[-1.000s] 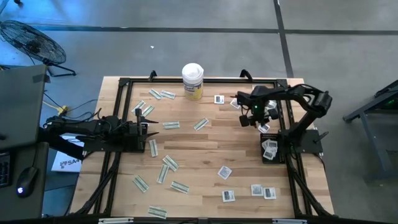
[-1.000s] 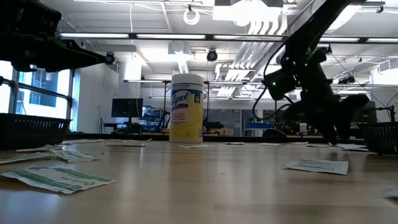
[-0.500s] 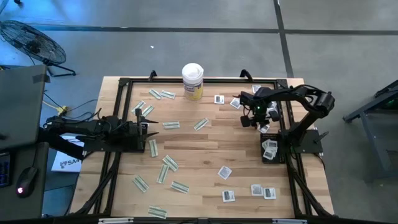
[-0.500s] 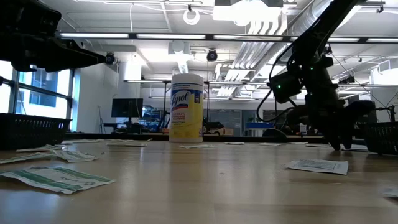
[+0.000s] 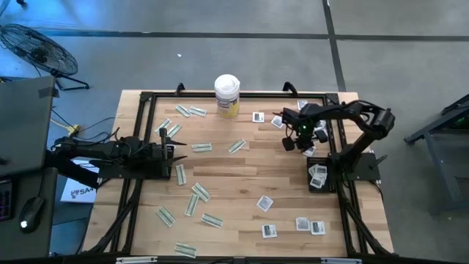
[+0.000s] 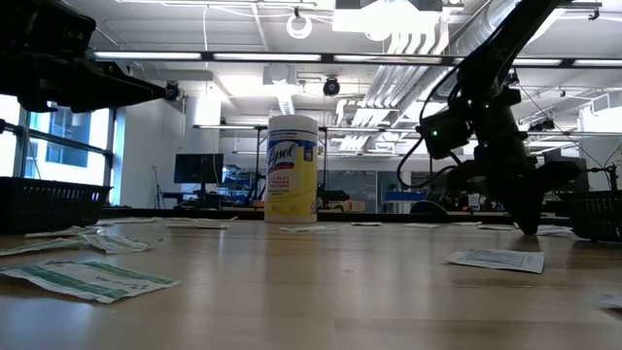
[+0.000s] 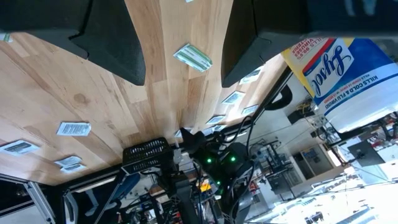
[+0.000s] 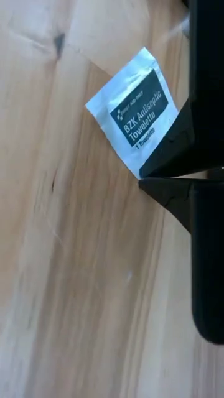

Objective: Pick & Place First Aid Supplies
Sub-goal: Put the towelette pack into the right black basket

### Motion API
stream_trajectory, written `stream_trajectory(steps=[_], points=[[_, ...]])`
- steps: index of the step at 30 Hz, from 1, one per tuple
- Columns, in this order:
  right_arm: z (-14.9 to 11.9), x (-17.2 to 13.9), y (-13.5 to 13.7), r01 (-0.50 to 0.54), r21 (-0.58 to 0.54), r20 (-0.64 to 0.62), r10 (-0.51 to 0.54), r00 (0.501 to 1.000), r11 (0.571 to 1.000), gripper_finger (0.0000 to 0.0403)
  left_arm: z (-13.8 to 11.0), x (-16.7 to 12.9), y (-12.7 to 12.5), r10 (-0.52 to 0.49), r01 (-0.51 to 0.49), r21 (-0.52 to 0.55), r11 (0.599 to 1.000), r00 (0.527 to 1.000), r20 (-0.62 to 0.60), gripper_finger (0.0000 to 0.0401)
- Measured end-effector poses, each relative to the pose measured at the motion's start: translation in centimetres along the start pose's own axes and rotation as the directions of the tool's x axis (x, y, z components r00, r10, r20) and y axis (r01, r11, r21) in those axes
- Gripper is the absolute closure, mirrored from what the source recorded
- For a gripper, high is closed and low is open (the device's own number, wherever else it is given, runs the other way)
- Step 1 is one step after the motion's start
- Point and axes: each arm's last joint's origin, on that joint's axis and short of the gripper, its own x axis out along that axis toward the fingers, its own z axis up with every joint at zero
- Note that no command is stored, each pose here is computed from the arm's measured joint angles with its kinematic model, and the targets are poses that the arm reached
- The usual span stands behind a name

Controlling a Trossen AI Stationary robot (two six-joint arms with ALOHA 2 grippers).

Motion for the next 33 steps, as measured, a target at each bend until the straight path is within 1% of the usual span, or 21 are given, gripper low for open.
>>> stream_trajectory(steps=[5,10,13,16,18,21,24,26,28,33], points=[[-1.5,-1.3,0.2,-0.034,-0.041,0.061,0.036,0.997,0.999,0.0402,0.0,0.0,0.0,0.0,0.0,0.0,1.0,1.0,0.0,0.0195],[-3.4,-3.4,0.5,-0.126,-0.114,0.132,0.14,0.981,0.985,0.0402,0.0,0.0,0.0,0.0,0.0,0.0,1.0,1.0,0.0,0.0195],[-5.1,-4.7,0.5,-0.208,-0.18,0.134,0.234,0.963,0.961,0.0401,0.0,0.0,0.0,0.0,0.0,0.0,1.0,1.0,0.0,0.0195],[-7.0,-6.0,0.2,-0.265,-0.229,0.156,0.304,0.94,0.937,0.0402,0.0,0.0,0.0,0.001,-0.001,0.0,1.0,1.0,0.0,0.0195],[-8.4,-6.7,-0.2,-0.285,-0.265,0.167,0.335,0.927,0.921,0.0401,0.0,0.0,0.0,0.0,0.0,0.0,1.0,1.0,0.0,0.0195],[-10.6,-7.4,-0.7,-0.302,-0.354,0.17,0.379,0.91,0.885,0.0402,0.0,0.0,0.0,0.0,0.0,0.0,1.0,1.0,0.0,0.0195],[-12.9,-7.8,-1.3,-0.317,-0.407,0.157,0.407,0.9,0.857,0.0401,0.0,0.0,0.0,0.0,0.0,0.0,1.0,1.0,0.0,0.0195],[-14.1,-7.9,-1.5,-0.311,-0.446,0.154,0.414,0.897,0.839,0.0402,0.0,0.0,0.0,0.0,0.0,0.0,1.0,1.0,0.0,0.0195],[-15.3,-7.7,-1.8,-0.27,-0.495,0.157,0.39,0.907,0.826,0.0402,0.0,0.0,0.0,0.0,0.0,0.0,1.0,1.0,0.0,0.0195],[-17.2,-6.5,-2.1,-0.149,-0.49,0.195,0.274,0.942,0.859,0.0402,0.0,0.0,0.0,0.001,-0.001,0.0,1.0,1.0,0.0,0.0195]])
